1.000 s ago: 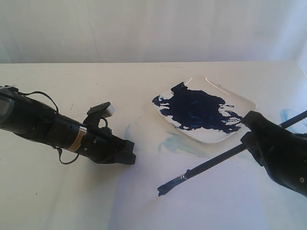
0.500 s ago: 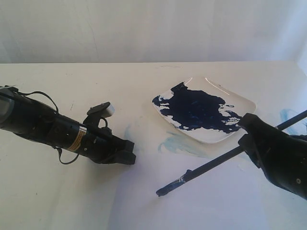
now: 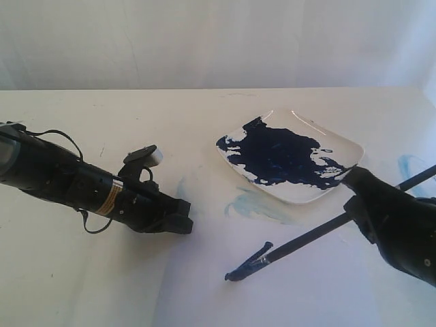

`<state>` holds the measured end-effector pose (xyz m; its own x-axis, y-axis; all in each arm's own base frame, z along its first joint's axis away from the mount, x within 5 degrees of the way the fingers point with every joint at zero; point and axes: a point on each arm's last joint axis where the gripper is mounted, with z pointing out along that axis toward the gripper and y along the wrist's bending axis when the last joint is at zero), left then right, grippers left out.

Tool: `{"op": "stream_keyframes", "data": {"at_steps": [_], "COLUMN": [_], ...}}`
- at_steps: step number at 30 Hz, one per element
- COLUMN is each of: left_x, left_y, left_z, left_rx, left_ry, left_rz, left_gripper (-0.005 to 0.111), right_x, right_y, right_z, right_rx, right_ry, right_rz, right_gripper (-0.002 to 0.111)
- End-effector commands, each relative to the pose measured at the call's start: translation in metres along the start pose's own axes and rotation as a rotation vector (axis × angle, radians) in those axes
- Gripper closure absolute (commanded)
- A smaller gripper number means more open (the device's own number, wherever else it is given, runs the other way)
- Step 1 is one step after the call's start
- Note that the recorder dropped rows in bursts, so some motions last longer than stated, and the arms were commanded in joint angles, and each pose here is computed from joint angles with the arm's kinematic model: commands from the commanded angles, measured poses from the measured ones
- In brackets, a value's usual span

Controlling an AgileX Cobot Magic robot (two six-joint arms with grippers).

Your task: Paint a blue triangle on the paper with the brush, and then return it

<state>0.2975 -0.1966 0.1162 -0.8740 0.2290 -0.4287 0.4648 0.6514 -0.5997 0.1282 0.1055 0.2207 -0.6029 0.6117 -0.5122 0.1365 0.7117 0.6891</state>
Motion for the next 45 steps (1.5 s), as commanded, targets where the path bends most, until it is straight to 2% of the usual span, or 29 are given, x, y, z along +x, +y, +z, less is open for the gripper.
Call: {"op": "stream_keyframes", "data": {"at_steps": [1,12,22,45], "left_x": [0.0013,0.0014,0.0014,0.0014], "left_y": [0.0009,0.0007,0.0006,0.0006], "left_z": [0.0011,0.0011,0.0011,0.0011], "left_rx": [-0.019,-0.017,-0.015,-0.015], "left_ry": [0.009,0.010,0.010,0.010], "left_rz": [0.016,0.016,0.016,0.016], "left_gripper": [0.107,0.107,0.107,0.107], "right_x": [-0.0047,-0.0096,-0.0035,-0.0039], "right_y": [0.0002,0.0011,-0.0007,-0.0003], "right_z": [-0.0063,-0.0159,-0.0064,-0.0064], "right_rx": [-0.023,-0.066,-0.021,-0.025], "right_ry": [-0.027,-0.045,-0.015,-0.020], "right_rz": [-0.002,-0.029,0.042,0.043], "right_gripper": [0.108,0.108,0.108,0.108]}}
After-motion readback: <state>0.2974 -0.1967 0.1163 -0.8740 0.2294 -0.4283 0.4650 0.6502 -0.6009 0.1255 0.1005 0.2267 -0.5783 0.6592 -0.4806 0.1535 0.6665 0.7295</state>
